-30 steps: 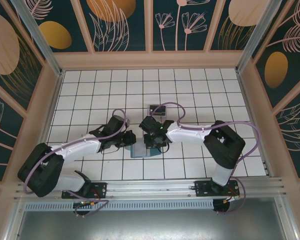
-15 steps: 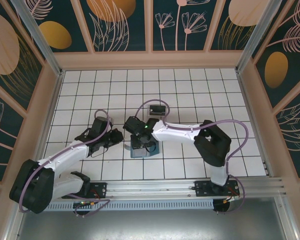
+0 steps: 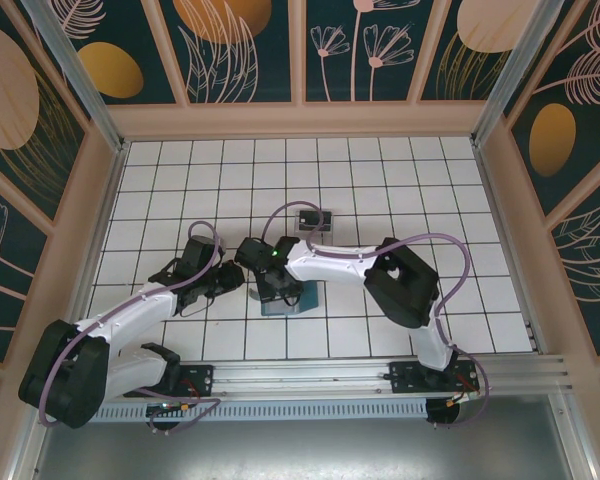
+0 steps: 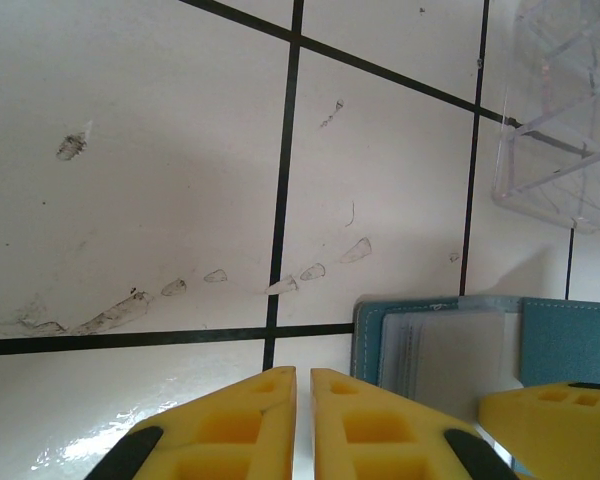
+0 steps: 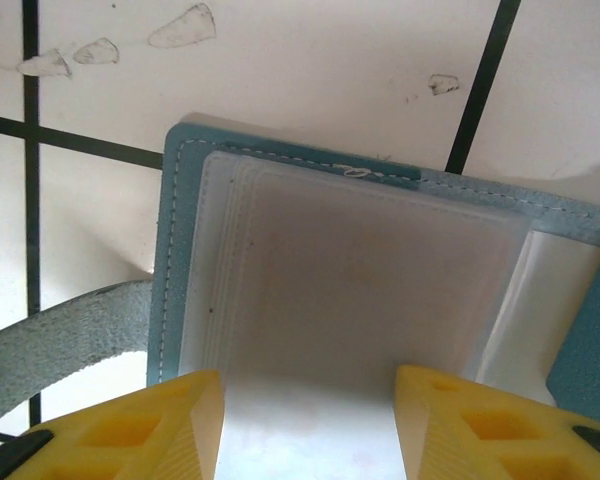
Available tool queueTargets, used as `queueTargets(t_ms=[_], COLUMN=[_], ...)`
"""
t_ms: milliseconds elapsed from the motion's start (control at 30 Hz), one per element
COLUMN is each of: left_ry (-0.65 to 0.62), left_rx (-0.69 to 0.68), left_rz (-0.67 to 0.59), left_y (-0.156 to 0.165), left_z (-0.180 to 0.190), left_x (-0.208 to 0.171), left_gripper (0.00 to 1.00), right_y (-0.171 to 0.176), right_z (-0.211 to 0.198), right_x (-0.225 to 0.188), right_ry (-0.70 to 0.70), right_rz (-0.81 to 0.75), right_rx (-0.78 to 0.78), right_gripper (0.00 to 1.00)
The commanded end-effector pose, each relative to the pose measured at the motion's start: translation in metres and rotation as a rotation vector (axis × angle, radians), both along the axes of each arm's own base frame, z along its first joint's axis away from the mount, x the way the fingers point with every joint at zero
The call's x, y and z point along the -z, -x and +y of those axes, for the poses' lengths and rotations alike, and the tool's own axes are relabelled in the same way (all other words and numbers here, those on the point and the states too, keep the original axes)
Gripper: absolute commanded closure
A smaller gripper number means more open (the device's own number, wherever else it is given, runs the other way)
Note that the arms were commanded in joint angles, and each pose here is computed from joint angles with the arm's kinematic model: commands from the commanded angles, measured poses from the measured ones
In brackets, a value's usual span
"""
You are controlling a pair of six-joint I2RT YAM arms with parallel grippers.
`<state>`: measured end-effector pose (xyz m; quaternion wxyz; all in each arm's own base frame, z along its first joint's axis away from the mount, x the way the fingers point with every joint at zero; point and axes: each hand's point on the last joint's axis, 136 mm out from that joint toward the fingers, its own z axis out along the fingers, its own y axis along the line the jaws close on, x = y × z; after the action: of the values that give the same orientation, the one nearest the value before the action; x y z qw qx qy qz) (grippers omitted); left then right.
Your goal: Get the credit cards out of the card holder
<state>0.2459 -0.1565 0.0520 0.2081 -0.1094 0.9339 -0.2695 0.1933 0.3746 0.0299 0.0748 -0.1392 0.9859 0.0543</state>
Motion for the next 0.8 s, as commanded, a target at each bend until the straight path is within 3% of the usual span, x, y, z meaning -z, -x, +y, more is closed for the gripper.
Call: queueTargets(t_ms=[0, 233, 600, 767], left_ry=[-0.010, -0.010, -0.011, 0.052], left_rx=[0.018, 0.016, 0.072, 0.093], left_rz=[0.004, 0.004, 0.011, 0.007], left_y=[0.004, 0.005, 0.006, 0.006], left_z=[0.002, 0.002, -0.004, -0.019], left_x=[0.001, 0.001, -0.007, -0.013], left_gripper=[0.86, 0.86, 0.87, 0.88], right_y=[0.002, 0.004, -0.002, -0.008], right_z=[-0.012, -0.021, -0.010, -0.002], right_x=[0.011, 0.020, 0.005, -0.012], right_ry=[0.085, 0.129, 0.038, -0.111], right_rz=[0.001, 0.006, -0.032, -0.029], right_rx=[0.008, 0.009, 0.013, 0.054], right_gripper=[0.50, 0.52, 0.90, 0.92])
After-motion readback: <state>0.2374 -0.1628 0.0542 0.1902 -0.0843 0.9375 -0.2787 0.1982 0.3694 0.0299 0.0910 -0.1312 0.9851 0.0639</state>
